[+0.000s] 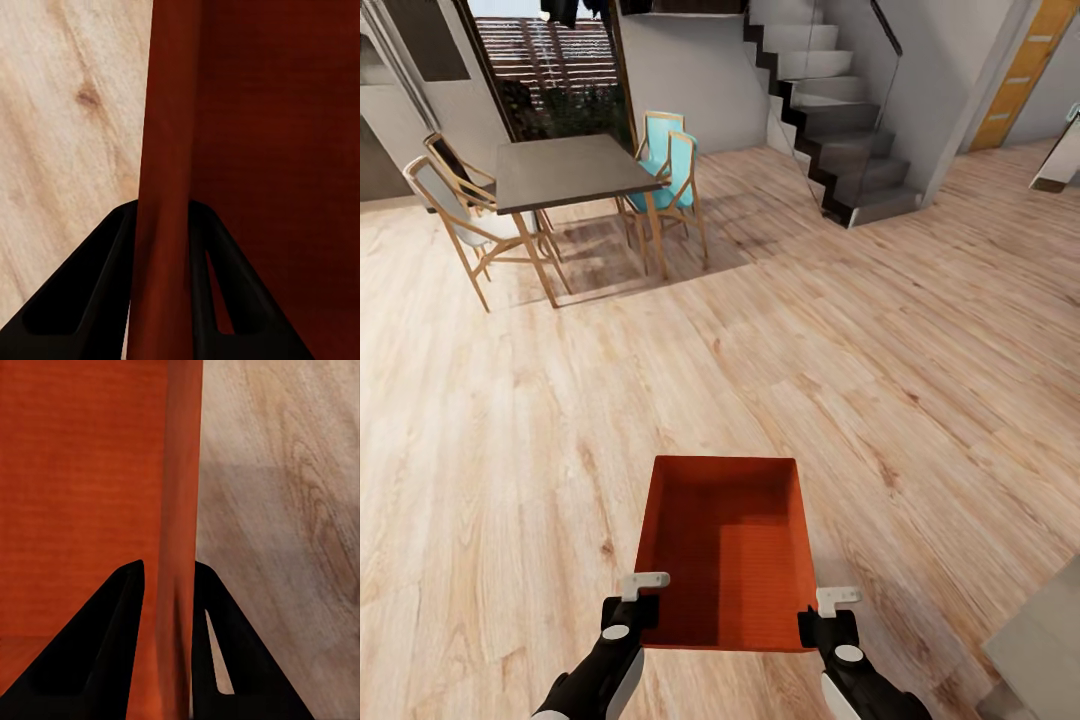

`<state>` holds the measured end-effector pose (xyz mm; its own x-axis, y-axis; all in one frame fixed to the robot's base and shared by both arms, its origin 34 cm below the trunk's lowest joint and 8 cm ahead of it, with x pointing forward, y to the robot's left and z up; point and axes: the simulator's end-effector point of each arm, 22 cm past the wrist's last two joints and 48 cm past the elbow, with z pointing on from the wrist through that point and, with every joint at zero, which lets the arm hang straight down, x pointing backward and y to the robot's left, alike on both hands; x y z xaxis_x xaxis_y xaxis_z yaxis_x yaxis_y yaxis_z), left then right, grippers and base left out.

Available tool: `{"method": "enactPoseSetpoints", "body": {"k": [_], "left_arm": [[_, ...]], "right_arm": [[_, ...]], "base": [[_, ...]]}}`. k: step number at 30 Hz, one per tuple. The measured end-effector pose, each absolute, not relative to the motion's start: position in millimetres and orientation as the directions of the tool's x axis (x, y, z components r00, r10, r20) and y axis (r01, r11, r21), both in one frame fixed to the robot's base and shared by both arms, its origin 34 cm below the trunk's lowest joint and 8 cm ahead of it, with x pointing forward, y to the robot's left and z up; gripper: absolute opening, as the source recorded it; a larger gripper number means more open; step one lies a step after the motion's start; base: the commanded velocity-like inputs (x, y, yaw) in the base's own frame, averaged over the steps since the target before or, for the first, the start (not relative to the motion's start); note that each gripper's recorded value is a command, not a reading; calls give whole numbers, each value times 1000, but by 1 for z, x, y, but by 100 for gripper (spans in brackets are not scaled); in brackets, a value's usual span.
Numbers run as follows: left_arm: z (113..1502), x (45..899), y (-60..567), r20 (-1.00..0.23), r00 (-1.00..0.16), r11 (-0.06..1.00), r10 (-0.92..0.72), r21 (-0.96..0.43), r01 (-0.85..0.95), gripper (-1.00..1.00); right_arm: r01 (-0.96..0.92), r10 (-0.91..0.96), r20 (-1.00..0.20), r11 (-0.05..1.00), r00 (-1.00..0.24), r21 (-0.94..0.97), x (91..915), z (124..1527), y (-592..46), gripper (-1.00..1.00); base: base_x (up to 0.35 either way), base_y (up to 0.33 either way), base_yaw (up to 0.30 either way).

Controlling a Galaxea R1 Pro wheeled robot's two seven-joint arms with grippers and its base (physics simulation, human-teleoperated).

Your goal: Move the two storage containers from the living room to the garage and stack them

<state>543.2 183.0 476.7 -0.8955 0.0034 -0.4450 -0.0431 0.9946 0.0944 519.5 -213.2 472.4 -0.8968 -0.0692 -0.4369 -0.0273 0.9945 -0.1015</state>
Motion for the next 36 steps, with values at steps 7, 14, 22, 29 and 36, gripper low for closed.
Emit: {"method": "enactPoseSetpoints", "body": {"k": [7, 14, 22, 29, 36], "left_arm": [[480, 546, 183, -451, -892, 995, 4, 95, -44, -100], [483, 548, 183, -456, -890, 994, 4, 95, -44, -100], [486, 549, 183, -457, -889, 994, 5, 96, -44, -100], [488, 550, 183, -460, -888, 994, 6, 96, -43, -100], [488, 551, 183, -465, -885, 994, 6, 96, -43, -100]], "right_arm": [[-26, -68, -443, 995, -894, -101, 522, 475, -213, -100], [-25, -68, -448, 995, -892, -100, 524, 478, -213, -100], [-25, -66, -449, 995, -891, -98, 524, 480, -213, -100], [-24, -66, -452, 995, -890, -98, 526, 482, -213, -100], [-23, -66, -456, 995, -887, -98, 527, 482, -213, -100]], "base": [[0, 0, 0], [0, 0, 0], [149, 0, 0], [329, 0, 0], [273, 0, 0]]}}
